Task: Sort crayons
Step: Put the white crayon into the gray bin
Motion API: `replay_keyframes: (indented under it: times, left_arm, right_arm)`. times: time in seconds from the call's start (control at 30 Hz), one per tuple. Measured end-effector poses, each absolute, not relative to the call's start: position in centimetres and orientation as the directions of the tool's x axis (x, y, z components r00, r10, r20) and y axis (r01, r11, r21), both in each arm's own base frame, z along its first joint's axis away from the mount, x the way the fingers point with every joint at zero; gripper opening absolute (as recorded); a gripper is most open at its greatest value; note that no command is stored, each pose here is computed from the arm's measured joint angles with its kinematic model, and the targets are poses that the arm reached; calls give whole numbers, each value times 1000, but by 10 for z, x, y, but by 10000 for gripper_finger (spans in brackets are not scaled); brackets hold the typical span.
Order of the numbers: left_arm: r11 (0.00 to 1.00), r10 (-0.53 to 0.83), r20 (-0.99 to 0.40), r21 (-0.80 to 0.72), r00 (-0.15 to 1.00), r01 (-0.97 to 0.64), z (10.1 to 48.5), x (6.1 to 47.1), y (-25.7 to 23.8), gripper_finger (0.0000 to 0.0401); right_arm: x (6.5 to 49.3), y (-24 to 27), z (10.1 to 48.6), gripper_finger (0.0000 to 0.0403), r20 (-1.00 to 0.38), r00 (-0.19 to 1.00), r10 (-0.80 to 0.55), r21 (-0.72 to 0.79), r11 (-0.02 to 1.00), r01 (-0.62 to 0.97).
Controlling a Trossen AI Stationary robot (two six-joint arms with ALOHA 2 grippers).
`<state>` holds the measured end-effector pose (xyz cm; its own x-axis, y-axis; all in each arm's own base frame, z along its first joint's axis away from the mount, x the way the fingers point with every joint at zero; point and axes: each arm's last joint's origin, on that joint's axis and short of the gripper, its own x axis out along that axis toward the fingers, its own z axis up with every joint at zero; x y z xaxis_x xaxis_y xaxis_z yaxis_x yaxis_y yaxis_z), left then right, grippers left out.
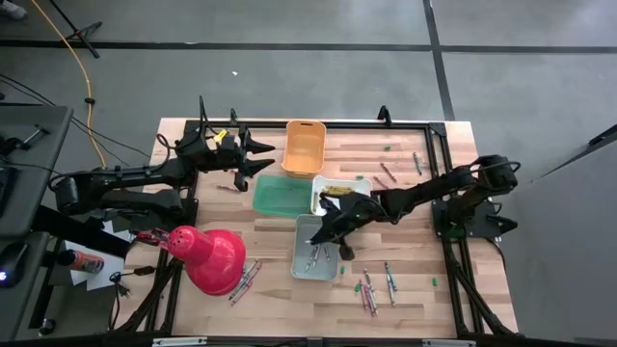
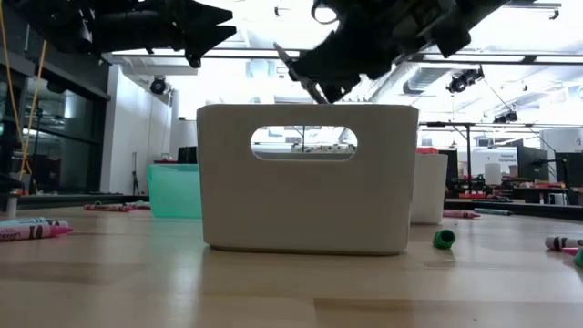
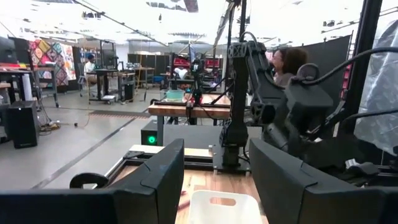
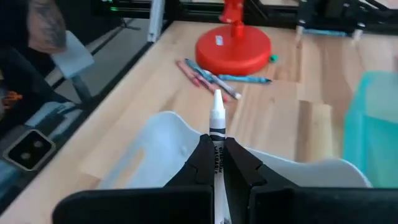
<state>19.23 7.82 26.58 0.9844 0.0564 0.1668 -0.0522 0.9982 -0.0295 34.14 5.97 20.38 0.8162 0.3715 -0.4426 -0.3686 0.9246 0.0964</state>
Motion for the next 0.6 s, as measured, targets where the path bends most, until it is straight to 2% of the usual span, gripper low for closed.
replay_keyframes:
  times: [0.13, 0.2, 0.4, 0.6]
  left_arm:
    - [998, 56, 164, -35, 985, -50, 266, 192, 78, 168]
    - [998, 56, 158, -39, 986, -50, 265, 192, 78, 168]
    - [997, 56, 149, -59, 987, -48, 264, 193, 78, 168]
    - [997, 57, 143, -63, 988, -48, 263, 193, 78, 168]
  right_arm:
    - [345, 70, 213, 4, -409, 826, 387, 109, 920, -377]
    - [347, 73, 219, 18, -393, 842, 370, 124, 929, -350]
    - [348, 77, 223, 108, -395, 879, 267, 74, 963, -259]
    - [344, 76, 223, 192, -431, 865, 255, -22, 956, -292]
